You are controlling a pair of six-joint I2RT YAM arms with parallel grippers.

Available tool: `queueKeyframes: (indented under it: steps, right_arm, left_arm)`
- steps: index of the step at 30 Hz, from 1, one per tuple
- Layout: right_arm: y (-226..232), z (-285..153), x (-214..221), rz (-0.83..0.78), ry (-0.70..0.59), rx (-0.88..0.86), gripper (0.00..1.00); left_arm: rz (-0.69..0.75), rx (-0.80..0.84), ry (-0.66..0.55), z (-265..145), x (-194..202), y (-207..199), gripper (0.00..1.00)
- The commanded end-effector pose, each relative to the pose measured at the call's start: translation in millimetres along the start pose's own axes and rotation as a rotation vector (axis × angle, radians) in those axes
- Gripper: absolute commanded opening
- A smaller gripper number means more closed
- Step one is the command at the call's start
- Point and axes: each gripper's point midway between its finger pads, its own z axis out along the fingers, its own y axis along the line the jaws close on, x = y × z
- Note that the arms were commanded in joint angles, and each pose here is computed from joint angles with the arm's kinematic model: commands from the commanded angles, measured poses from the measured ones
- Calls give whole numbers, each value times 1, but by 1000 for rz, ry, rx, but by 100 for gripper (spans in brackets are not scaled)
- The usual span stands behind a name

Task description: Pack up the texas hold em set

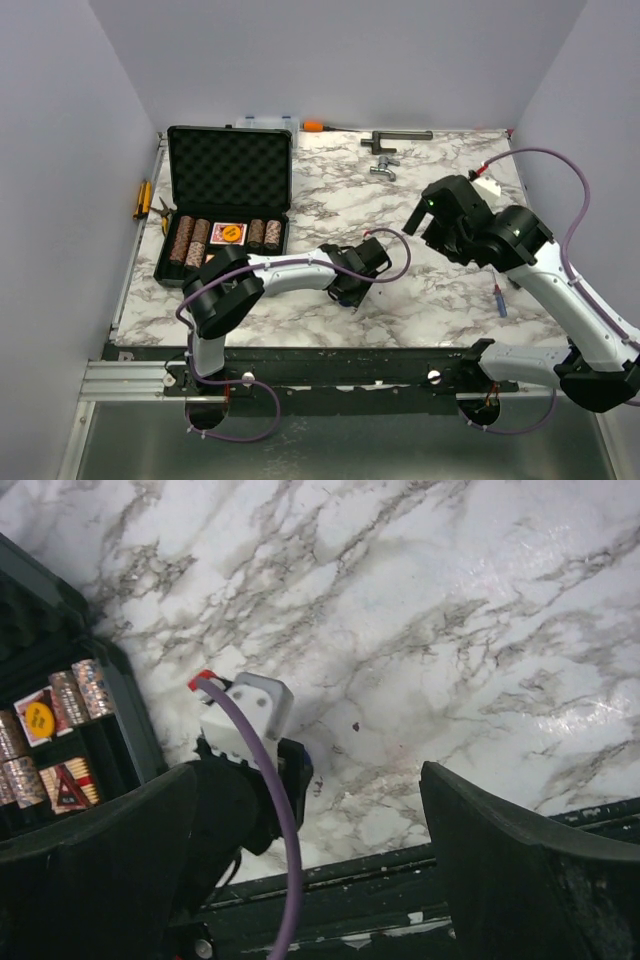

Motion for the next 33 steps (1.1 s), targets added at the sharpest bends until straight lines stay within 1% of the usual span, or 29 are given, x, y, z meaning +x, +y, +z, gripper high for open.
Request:
queueKeyframes:
  steps: [1, 10, 23, 33]
  right_arm:
    - [18, -6, -28, -1, -91, -23, 97]
    - [28, -8, -35, -4, -108, -50, 98]
    - [25, -13, -41, 8, -135, -59, 98]
    - [23, -23, -56, 8, -188, -58, 98]
  left_arm:
    - [9, 21, 28, -8, 15, -6, 37]
    - [18, 24, 2, -19, 8, -11, 35]
    - [18, 20, -47, -38, -5, -12, 34]
    - [7, -9, -110, -68, -17, -3, 34]
